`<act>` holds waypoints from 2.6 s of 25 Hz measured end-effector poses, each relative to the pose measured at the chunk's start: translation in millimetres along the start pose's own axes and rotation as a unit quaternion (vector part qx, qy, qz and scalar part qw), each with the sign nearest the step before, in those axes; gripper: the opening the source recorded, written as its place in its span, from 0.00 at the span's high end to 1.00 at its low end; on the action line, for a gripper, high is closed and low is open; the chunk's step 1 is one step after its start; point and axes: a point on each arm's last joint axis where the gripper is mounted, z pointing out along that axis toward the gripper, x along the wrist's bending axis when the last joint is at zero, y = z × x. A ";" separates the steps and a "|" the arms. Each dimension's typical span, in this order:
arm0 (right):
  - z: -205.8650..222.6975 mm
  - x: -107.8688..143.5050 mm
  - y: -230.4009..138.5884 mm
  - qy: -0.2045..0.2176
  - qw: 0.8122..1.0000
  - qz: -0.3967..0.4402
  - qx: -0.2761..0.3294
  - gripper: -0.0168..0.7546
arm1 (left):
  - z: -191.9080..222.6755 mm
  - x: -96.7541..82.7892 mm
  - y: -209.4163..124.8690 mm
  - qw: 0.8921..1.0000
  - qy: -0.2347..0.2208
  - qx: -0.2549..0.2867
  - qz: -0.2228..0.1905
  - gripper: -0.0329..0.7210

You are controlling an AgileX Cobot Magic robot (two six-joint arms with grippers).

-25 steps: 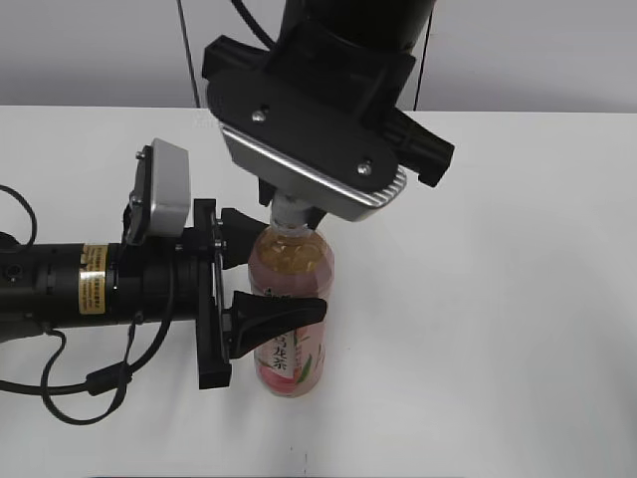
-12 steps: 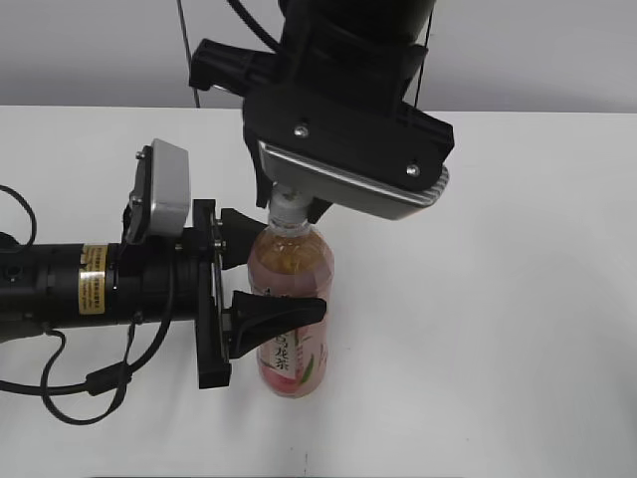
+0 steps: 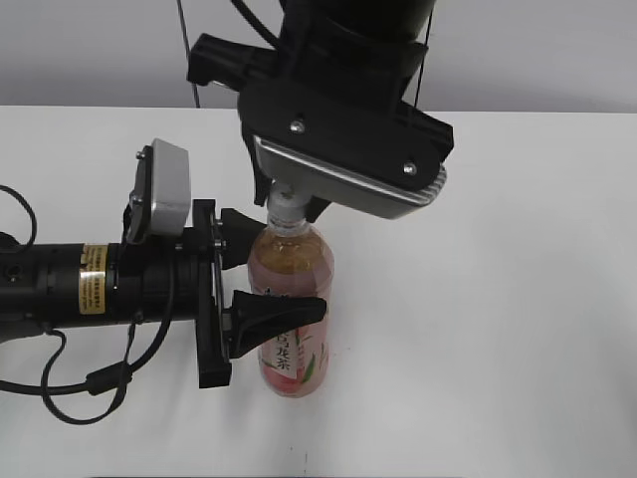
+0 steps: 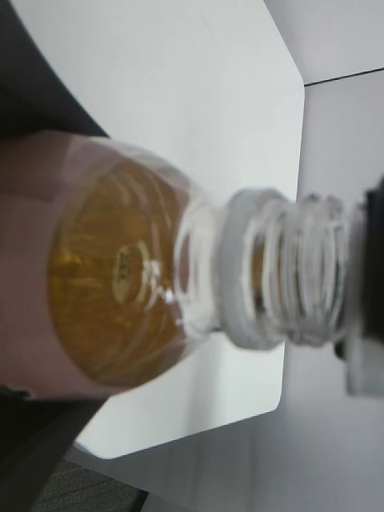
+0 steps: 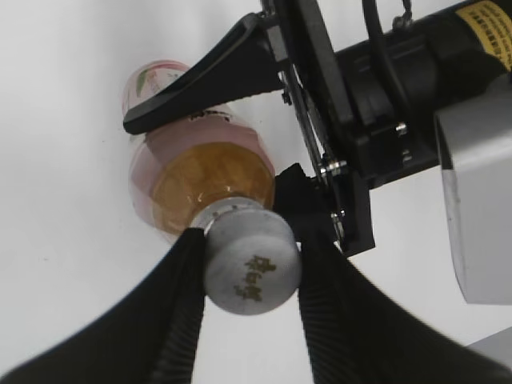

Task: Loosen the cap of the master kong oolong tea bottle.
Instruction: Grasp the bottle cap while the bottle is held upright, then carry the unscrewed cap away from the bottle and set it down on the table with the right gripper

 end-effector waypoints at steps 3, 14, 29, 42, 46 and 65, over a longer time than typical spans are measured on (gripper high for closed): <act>0.1 1.8 -1.9 0.011 1.000 -0.006 0.012 0.62 | 0.0 0.0 0.0 1.000 0.000 0.000 0.000 0.35; -15.2 6.9 -3.8 0.015 0.998 0.045 0.045 0.62 | 0.0 0.0 0.0 1.000 0.000 0.000 0.000 0.35; -43.9 112.5 -98.2 -0.014 0.842 0.531 0.090 0.62 | 0.0 0.0 0.0 1.000 0.000 0.000 0.000 0.35; 6.9 205.8 -141.7 0.053 0.515 0.848 0.117 0.62 | 0.0 0.1 0.1 1.000 0.001 0.000 0.000 0.35; 44.1 217.5 -124.1 0.103 0.455 0.881 0.072 0.62 | 0.0 0.1 0.1 1.000 0.001 0.000 0.000 0.35; 121.7 268.2 -67.3 0.103 0.282 0.946 0.119 0.36 | 0.0 0.1 0.1 1.000 0.001 0.000 0.000 0.35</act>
